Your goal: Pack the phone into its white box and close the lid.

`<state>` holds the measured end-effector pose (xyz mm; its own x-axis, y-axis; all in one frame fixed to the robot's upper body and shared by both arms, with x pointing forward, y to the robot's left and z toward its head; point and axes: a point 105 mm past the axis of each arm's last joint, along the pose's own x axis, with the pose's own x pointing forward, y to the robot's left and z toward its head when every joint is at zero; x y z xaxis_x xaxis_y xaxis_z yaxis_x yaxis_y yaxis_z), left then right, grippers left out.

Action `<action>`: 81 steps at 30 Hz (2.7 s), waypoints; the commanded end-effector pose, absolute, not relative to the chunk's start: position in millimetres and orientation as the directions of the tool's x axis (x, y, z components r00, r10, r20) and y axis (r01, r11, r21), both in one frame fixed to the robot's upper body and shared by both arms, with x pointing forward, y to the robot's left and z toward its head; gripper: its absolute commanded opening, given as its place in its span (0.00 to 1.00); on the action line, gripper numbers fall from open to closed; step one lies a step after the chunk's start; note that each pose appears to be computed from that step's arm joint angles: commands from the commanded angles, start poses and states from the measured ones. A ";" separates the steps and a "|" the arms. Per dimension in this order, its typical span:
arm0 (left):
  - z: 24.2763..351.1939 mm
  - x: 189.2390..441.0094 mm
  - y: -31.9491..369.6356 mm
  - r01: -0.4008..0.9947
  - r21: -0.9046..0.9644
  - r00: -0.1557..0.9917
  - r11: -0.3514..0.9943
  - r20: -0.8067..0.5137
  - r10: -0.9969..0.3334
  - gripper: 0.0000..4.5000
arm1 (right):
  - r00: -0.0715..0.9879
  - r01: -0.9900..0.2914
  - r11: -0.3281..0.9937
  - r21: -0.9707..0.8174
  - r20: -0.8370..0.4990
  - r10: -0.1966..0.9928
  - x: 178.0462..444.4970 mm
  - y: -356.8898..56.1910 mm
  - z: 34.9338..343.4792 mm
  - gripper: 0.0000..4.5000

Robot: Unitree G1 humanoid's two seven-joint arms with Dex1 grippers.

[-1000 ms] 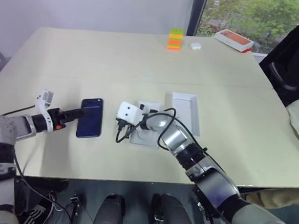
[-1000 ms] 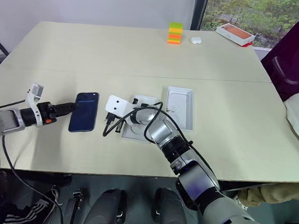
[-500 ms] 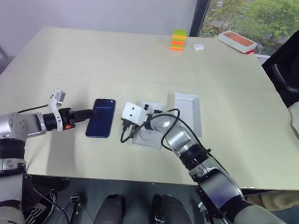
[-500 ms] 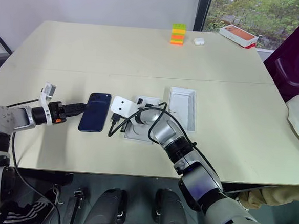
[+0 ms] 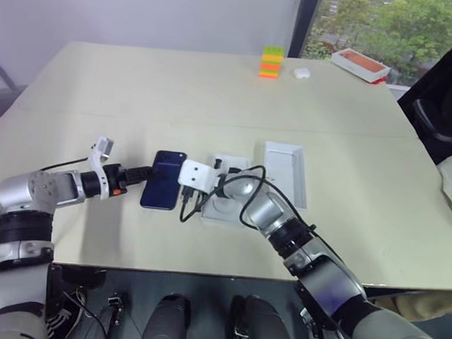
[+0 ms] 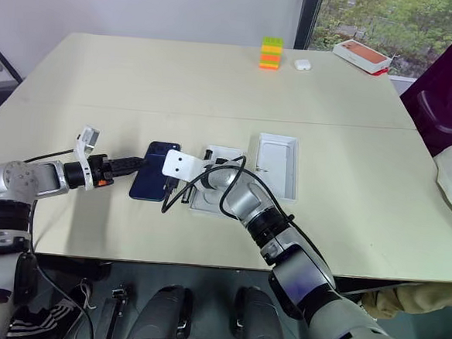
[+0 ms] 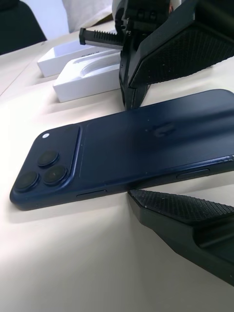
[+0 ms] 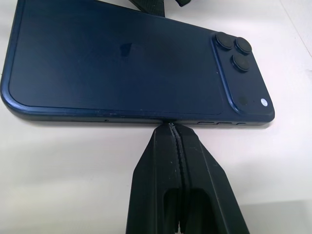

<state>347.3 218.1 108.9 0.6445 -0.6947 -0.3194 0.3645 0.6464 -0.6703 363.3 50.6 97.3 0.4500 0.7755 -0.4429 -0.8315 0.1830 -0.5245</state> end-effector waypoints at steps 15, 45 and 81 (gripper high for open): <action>109.2 330.1 175.0 0.312 -0.839 0.537 0.446 -0.232 -0.811 0.77 | 0.444 -0.834 0.175 -0.523 -0.448 0.776 360.5 50.1 95.2 0.01; 113.0 340.5 167.0 0.247 -0.640 0.586 0.728 -0.500 -0.638 0.77 | 0.449 -0.832 0.180 -0.525 -0.446 0.775 363.9 46.8 95.9 0.01; 86.3 328.0 188.0 0.134 -0.878 0.605 0.460 -0.296 -0.739 0.01 | 0.430 -0.857 0.259 -0.445 -0.340 0.837 359.5 36.5 126.3 0.00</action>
<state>335.1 181.7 98.2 0.6127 -0.7409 -0.2750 0.1910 0.4764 -0.8582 362.8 34.3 100.9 0.4467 0.7889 -0.4220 -0.8526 0.2324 -0.4681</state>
